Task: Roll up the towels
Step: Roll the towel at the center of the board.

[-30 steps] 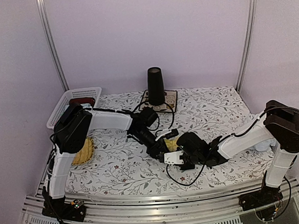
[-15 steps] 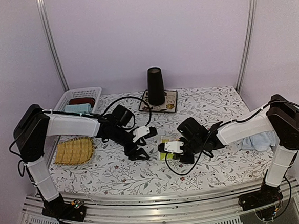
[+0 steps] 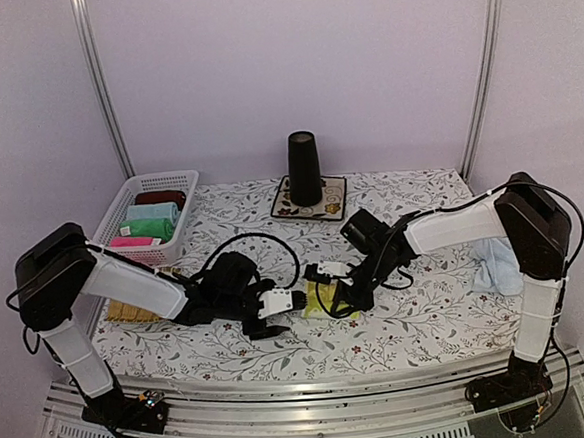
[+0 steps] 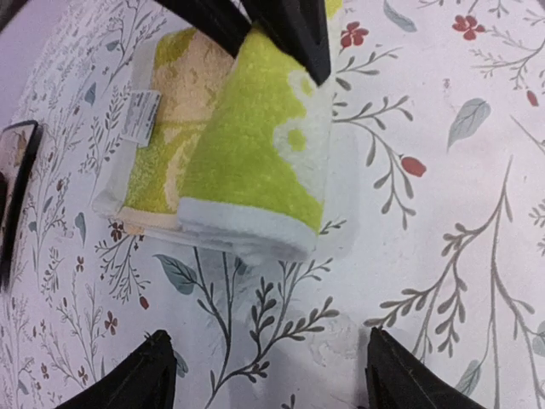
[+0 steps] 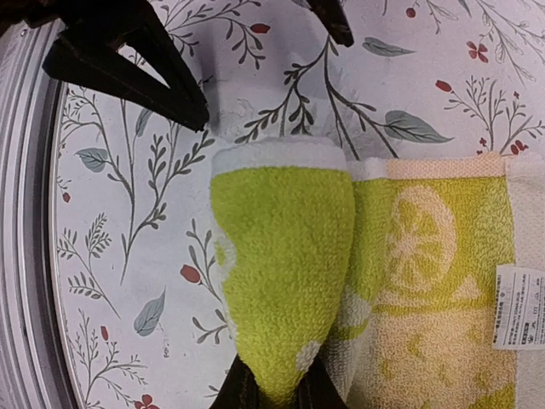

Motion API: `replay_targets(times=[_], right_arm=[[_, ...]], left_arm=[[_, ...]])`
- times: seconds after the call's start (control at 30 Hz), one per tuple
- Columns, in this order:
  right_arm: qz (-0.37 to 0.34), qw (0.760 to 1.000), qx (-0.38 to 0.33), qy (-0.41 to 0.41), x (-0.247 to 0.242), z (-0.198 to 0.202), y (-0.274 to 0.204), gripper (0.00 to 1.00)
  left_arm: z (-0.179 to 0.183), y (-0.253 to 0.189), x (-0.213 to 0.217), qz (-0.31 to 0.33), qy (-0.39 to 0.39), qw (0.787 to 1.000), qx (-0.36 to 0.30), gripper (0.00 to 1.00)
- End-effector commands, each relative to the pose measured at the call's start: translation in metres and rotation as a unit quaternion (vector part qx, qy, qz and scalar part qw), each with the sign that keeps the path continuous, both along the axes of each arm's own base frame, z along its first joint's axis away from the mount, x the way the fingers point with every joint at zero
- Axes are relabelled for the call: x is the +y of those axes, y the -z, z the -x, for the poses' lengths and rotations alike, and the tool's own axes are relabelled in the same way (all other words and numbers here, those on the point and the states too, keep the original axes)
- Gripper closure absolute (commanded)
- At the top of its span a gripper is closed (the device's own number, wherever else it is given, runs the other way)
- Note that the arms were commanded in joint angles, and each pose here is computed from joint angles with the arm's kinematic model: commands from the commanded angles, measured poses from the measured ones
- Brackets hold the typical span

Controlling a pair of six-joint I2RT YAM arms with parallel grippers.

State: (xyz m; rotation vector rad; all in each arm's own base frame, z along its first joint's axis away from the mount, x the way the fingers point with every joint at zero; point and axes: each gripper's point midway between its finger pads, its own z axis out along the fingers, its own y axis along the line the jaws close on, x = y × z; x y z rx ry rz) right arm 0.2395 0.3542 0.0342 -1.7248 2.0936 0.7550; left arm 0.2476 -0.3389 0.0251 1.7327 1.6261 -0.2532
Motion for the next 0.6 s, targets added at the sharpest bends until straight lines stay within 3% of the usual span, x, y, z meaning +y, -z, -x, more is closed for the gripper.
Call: replay_targets(times=[0.0,0.23,0.47,0.57], right_arm=[[0.019,0.994,0.103,0.011,-0.009,0.020,0.014,0.90],[0.027,0.989,0.139,0.030,0.003,0.009,0.017,0.89],[0.023,0.984,0.172,0.042,0.007,0.005,0.020,0.88],[0.021,0.983,0.179,0.044,0.007,0.004,0.020,0.87]], left_arm=[[-0.003,-0.024,-0.016,0.038,0.017,0.995,-0.087,0.23],[0.019,-0.037,-0.025,0.067,0.055,0.989,-0.121,0.27],[0.031,-0.034,-0.041,0.061,0.085,0.983,-0.147,0.38],[0.034,-0.030,-0.049,0.052,0.098,0.982,-0.153,0.39]])
